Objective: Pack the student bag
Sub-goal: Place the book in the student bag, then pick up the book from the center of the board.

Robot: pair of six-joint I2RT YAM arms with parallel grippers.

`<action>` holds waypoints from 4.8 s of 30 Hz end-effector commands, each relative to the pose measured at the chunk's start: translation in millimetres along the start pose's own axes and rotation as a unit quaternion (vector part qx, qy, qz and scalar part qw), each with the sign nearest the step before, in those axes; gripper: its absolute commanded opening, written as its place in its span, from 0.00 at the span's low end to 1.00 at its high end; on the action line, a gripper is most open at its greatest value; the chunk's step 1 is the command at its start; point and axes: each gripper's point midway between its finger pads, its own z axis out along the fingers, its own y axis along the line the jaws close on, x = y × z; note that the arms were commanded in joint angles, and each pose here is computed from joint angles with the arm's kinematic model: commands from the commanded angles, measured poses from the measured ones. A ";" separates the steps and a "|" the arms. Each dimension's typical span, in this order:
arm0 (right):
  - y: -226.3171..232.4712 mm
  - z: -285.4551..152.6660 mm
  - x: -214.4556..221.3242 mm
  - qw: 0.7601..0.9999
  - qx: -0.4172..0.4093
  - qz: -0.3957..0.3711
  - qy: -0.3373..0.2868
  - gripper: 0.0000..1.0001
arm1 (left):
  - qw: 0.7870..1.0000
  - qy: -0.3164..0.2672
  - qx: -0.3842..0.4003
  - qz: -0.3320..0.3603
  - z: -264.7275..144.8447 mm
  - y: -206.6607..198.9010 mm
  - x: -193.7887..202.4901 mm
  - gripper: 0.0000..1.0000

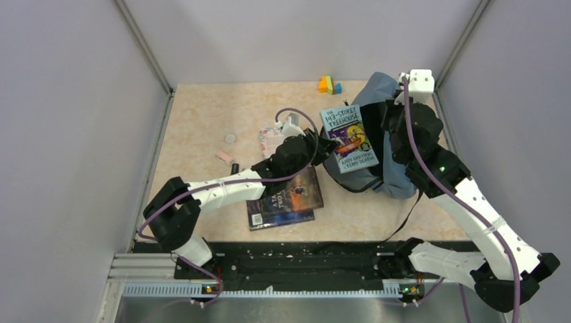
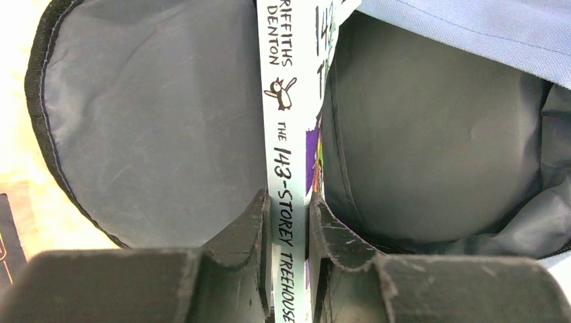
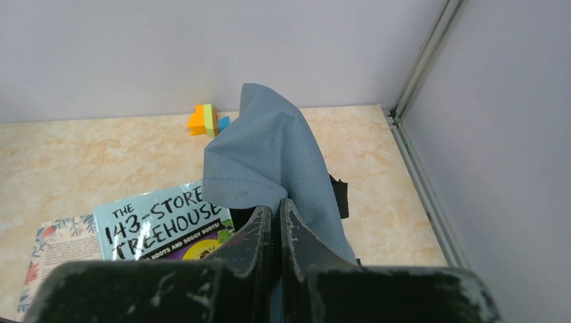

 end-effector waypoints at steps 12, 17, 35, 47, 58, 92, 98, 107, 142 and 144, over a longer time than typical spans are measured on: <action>-4.6 2.5 -26.3 0.999 0.020 0.028 -0.028 0.00 | 0.998 -0.009 0.054 0.007 -15.2 -56.6 7.3 0.00; -1.6 1.4 -25.4 0.999 0.009 0.036 -0.027 0.00 | 0.996 -0.014 0.087 0.001 0.4 -84.8 4.8 0.00; -1.6 6.2 -17.7 0.999 0.020 0.019 -0.021 0.00 | 0.999 -0.049 0.002 -0.001 36.9 -43.4 6.5 0.00; -2.0 6.9 -15.8 0.999 0.023 0.018 -0.020 0.00 | 0.998 -0.011 0.042 0.040 73.8 -79.0 23.3 0.06; -5.2 4.9 -17.5 0.999 0.027 0.021 -0.024 0.00 | 0.981 0.023 0.169 0.094 55.0 -113.7 35.4 0.81; -1.6 2.8 -15.8 0.999 0.008 0.015 -0.030 0.00 | 0.956 0.013 -0.236 0.175 -149.7 174.9 -74.7 0.94; -2.7 -0.8 -18.6 0.999 0.002 0.019 -0.032 0.00 | 0.969 0.004 -0.206 0.138 -153.3 198.4 -89.7 0.95; -5.9 -7.0 -25.1 0.999 -0.006 0.025 -0.039 0.00 | 0.983 0.049 -0.141 0.108 -140.7 214.3 -75.0 0.95; 1.4 -2.8 -25.1 0.999 -0.015 0.016 -0.030 0.00 | 0.987 0.079 -0.121 0.070 -131.2 231.8 -73.0 0.00; 0.8 -3.0 -25.8 0.999 -0.014 0.016 -0.030 0.00 | 0.989 0.063 -0.107 0.078 -136.2 218.5 -79.1 0.00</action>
